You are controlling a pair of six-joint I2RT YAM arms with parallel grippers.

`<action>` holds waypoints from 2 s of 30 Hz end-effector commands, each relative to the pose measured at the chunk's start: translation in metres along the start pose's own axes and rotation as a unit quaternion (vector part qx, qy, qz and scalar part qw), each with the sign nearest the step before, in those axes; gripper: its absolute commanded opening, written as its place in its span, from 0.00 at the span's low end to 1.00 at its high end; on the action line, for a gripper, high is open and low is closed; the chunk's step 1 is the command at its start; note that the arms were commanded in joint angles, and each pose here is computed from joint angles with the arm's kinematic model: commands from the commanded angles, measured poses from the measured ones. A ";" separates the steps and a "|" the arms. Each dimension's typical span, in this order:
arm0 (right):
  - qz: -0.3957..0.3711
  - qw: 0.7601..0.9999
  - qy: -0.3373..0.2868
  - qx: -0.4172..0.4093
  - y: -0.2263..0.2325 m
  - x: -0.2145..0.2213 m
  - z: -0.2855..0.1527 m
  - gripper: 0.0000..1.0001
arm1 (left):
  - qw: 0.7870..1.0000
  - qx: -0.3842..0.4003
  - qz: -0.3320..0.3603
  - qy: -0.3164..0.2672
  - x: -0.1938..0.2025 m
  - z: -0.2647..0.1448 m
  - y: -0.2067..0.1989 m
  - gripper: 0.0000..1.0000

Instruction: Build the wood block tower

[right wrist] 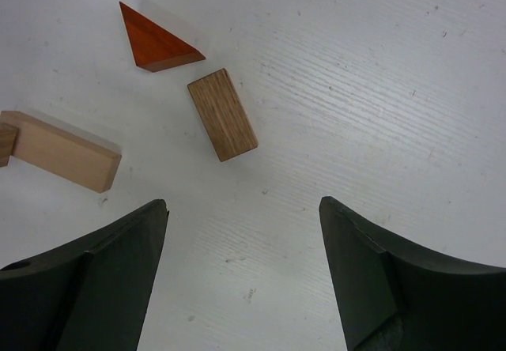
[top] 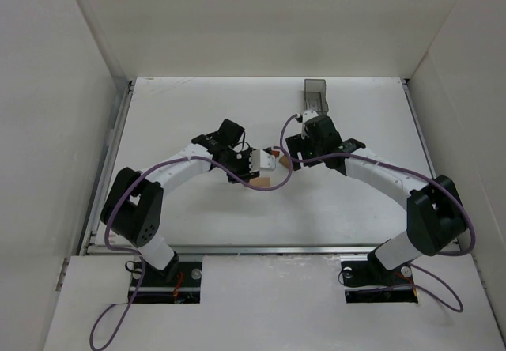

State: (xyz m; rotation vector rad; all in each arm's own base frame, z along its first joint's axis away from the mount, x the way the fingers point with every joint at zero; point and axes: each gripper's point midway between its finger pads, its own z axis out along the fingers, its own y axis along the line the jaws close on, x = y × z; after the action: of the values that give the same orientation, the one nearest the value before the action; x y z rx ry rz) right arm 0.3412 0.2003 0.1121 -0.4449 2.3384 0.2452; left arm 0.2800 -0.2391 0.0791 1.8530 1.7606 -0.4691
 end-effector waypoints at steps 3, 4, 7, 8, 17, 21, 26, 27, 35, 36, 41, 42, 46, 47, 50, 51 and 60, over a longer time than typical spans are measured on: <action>0.011 0.999 -0.040 -0.011 0.005 -0.023 -0.005 0.83 | 1.000 0.001 0.017 -0.013 -0.014 0.003 0.000 0.11; 0.011 0.999 -0.040 -0.011 0.005 -0.023 -0.005 0.83 | 1.000 0.001 0.017 -0.013 -0.014 0.003 0.000 0.11; 0.011 0.999 -0.040 -0.011 0.005 -0.023 -0.005 0.83 | 1.000 0.004 0.020 -0.014 -0.017 0.005 0.000 0.11; 0.011 0.999 -0.040 -0.011 0.005 -0.023 -0.005 0.83 | 1.000 0.004 0.020 -0.014 -0.017 0.005 0.000 0.11; 0.011 0.999 -0.040 -0.011 0.005 -0.023 -0.005 0.83 | 1.000 -0.003 0.018 -0.015 -0.020 0.009 0.002 0.11; 0.011 0.999 -0.040 -0.011 0.005 -0.023 -0.005 0.83 | 1.000 -0.016 0.013 -0.014 -0.020 0.009 0.008 0.11; 0.011 0.999 -0.036 -0.011 0.005 -0.021 -0.002 0.83 | 1.000 -0.015 0.001 -0.008 -0.016 0.010 0.005 0.11; 0.011 0.999 -0.036 -0.011 0.005 -0.021 -0.002 0.83 | 1.000 -0.015 0.001 -0.008 -0.016 0.010 0.005 0.11; 0.011 0.999 -0.036 -0.011 0.005 -0.021 -0.002 0.83 | 1.000 -0.012 -0.001 -0.005 -0.013 0.011 0.003 0.11; 0.011 0.999 -0.036 -0.011 0.005 -0.021 -0.002 0.83 | 1.000 -0.009 -0.002 -0.003 -0.010 0.013 0.000 0.11; 0.010 0.999 -0.032 -0.006 0.002 -0.017 -0.001 0.83 | 1.000 -0.012 -0.005 -0.005 -0.011 0.013 0.001 0.12; 0.010 0.999 -0.032 -0.006 0.002 -0.017 -0.001 0.83 | 1.000 -0.012 -0.005 -0.005 -0.011 0.013 0.001 0.12; 0.010 0.999 -0.032 -0.006 0.002 -0.017 -0.001 0.83 | 1.000 -0.012 -0.005 -0.005 -0.011 0.013 0.001 0.15; 0.010 0.999 -0.032 -0.006 0.002 -0.017 -0.001 0.83 | 1.000 -0.012 -0.005 -0.005 -0.011 0.013 0.001 0.15; 0.010 0.999 -0.032 -0.006 0.002 -0.017 -0.001 0.83 | 1.000 -0.012 -0.005 -0.005 -0.011 0.012 -0.001 0.15; 0.010 0.999 -0.032 -0.006 0.002 -0.017 -0.001 0.83 | 1.000 -0.009 -0.007 -0.003 -0.008 0.013 -0.003 0.15; 0.010 0.999 -0.032 -0.006 0.002 -0.017 -0.001 0.83 | 1.000 -0.003 -0.004 -0.004 -0.007 0.013 -0.006 0.17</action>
State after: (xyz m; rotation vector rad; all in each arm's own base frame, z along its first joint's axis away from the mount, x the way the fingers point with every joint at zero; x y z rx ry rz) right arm 0.3419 0.1987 0.1117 -0.4256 2.3433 0.2466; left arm 0.2839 -0.2521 0.0748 1.8164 1.7680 -0.4532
